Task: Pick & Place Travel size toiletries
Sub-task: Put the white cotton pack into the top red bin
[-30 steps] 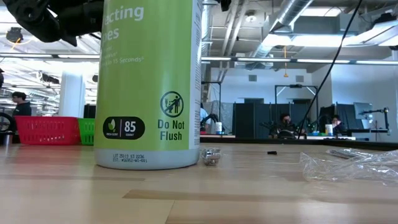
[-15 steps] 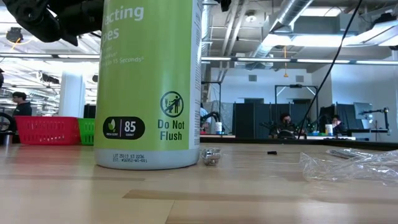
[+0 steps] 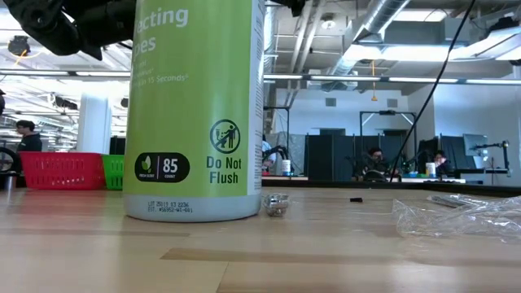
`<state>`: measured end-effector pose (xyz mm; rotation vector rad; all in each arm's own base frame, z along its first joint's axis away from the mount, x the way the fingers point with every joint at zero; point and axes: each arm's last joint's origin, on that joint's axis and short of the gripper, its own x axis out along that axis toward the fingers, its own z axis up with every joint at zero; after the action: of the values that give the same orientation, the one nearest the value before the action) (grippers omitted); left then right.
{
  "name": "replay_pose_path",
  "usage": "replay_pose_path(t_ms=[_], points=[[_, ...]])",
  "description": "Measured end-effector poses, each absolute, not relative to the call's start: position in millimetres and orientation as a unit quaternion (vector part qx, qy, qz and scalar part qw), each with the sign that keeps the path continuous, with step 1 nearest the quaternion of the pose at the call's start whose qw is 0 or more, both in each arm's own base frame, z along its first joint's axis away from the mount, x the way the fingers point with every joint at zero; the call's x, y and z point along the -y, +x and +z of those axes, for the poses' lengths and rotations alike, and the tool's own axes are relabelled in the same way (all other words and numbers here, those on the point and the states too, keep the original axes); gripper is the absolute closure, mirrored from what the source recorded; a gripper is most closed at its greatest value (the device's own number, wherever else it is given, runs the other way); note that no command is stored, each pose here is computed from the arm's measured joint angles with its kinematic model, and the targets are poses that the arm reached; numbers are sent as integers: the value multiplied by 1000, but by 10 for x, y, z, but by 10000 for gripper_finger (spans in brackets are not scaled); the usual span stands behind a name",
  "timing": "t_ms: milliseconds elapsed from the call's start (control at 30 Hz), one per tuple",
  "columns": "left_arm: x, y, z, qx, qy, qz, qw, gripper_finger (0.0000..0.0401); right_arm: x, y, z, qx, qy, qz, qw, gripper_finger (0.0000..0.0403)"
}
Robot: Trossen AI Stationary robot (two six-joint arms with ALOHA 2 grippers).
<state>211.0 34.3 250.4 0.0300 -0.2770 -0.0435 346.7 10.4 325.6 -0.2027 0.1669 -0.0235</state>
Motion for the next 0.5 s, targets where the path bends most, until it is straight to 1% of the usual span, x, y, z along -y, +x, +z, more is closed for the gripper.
replay_pose_path(t_ms=[167, 300, 500], points=[[-344, 2110, 2502, 137, 14, -20, 990, 400, -38, 3464, 3229, -98, -101, -21, 990, 286], [-360, 2110, 2491, 130, 10, 0, 991, 401, 10, 3438, 3208, -119, -101, -28, 987, 247], [-450, 2069, 2467, 102, 5, 29, 994, 401, 49, 3250, 3341, -135, -96, -33, 986, 211]])
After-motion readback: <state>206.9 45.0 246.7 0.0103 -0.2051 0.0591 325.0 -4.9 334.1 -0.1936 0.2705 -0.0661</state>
